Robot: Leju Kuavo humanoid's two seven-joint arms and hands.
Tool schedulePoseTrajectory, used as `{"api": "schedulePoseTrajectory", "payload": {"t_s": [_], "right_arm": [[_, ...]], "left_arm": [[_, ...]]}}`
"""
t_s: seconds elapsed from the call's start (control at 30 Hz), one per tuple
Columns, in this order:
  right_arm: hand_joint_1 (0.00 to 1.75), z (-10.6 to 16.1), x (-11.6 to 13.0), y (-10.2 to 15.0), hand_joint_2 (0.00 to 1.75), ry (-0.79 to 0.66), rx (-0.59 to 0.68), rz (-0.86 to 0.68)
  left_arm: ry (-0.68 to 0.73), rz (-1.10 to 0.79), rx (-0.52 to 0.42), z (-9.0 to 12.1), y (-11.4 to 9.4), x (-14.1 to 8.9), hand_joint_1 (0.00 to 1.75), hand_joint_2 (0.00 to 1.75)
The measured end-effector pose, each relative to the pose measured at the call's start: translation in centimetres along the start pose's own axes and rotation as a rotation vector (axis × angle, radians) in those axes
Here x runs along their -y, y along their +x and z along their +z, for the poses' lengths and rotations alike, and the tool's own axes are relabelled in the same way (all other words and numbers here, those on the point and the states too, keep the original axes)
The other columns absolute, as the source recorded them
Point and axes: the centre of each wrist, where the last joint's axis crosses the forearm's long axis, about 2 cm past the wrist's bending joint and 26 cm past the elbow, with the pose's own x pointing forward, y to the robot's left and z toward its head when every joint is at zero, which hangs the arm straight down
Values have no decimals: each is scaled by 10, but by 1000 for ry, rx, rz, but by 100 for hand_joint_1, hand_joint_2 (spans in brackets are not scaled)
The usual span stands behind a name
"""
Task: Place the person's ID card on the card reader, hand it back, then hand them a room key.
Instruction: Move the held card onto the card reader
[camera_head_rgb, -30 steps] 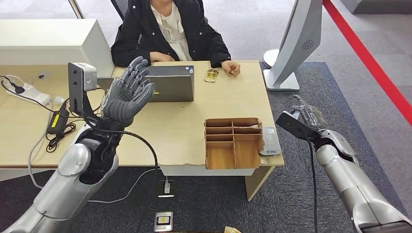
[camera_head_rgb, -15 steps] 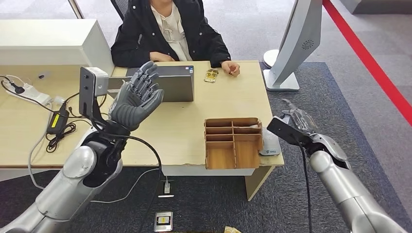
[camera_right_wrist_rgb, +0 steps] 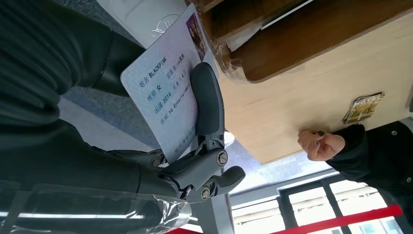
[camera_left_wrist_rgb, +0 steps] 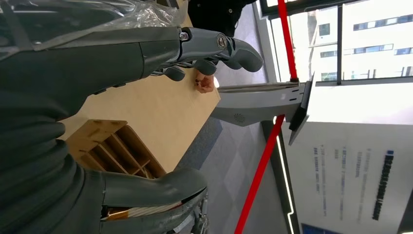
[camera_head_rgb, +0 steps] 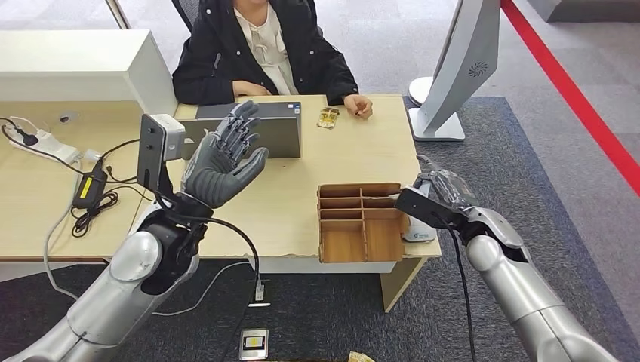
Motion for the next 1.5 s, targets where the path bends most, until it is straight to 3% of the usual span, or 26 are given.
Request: {"api": "schedulePoseTrajectory", "payload": {"t_s": [0.57, 0.77, 1.1, 1.5], "right_arm": [[175, -6, -3, 0, 175, 14, 2, 11], [175, -9, 11, -3, 175, -29, -20, 13], [175, -3, 61, -45, 175, -126, -81, 59], [175, 5, 50, -79, 175, -89, -155, 32]], "left_arm": [[-27, -19, -25, 5, -7, 4, 0, 175], [-29, -44, -45, 6, -8, 1, 0, 175], [51, 2, -55, 9, -2, -7, 0, 175], [102, 22, -43, 6, 10, -19, 0, 175]]}}
